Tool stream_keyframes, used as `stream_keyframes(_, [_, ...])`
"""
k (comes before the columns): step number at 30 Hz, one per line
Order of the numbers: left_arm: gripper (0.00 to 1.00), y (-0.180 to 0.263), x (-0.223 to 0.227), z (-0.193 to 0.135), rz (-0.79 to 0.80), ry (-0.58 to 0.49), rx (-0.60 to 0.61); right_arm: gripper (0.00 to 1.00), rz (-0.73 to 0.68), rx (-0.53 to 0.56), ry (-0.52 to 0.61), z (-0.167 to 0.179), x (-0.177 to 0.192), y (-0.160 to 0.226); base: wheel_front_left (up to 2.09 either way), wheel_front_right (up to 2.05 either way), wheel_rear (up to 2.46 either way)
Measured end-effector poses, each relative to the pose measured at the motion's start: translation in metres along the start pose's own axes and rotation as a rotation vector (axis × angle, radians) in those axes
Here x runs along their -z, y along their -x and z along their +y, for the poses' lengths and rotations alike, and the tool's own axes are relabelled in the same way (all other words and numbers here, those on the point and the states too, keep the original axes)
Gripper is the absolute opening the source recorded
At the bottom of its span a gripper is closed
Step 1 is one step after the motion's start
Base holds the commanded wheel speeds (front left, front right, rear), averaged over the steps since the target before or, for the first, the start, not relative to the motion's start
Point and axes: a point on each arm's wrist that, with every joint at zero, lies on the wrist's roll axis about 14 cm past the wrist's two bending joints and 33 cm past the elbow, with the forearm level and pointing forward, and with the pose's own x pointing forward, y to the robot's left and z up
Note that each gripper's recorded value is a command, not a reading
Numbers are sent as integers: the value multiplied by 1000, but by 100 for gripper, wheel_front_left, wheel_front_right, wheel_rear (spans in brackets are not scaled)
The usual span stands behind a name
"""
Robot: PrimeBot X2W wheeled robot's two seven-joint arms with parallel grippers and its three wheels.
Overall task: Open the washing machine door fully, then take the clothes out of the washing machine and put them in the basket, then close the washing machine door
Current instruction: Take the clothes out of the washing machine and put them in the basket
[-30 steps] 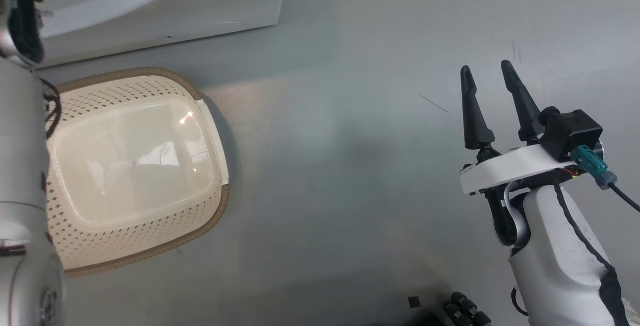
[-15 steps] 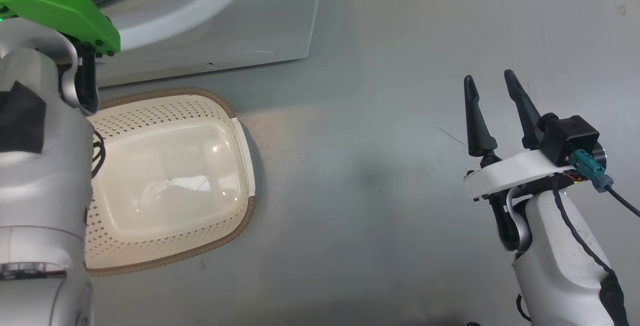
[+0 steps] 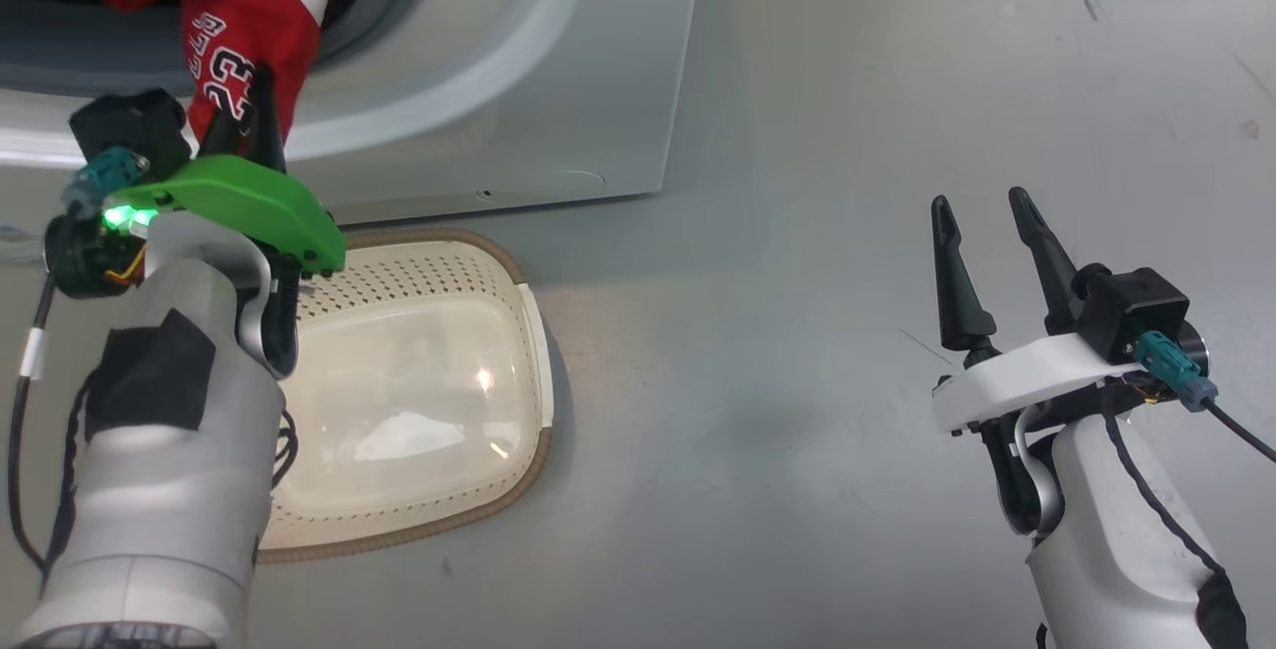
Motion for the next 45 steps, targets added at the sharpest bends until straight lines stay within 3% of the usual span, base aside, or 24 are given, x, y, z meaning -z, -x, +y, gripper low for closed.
stream_keyframes(7, [0, 31, 16, 7, 36, 4, -24, 100, 0, -21, -4, 10, -2, 9, 0, 0, 0])
stream_keyframes(19, [0, 96, 81, 22, 193, 3, -70, 100, -22, -73, -5, 28, -12, 13, 0, 0, 0])
stream_keyframes(35, [0, 147, 159, 11, 406, 18, -41, 100, 0, -60, 3, 23, -4, 16, 0, 0, 0])
stream_keyframes(45, [0, 151, 185, 12, 488, 46, -49, 100, 26, -26, 10, 9, 8, 12, 0, 0, 0])
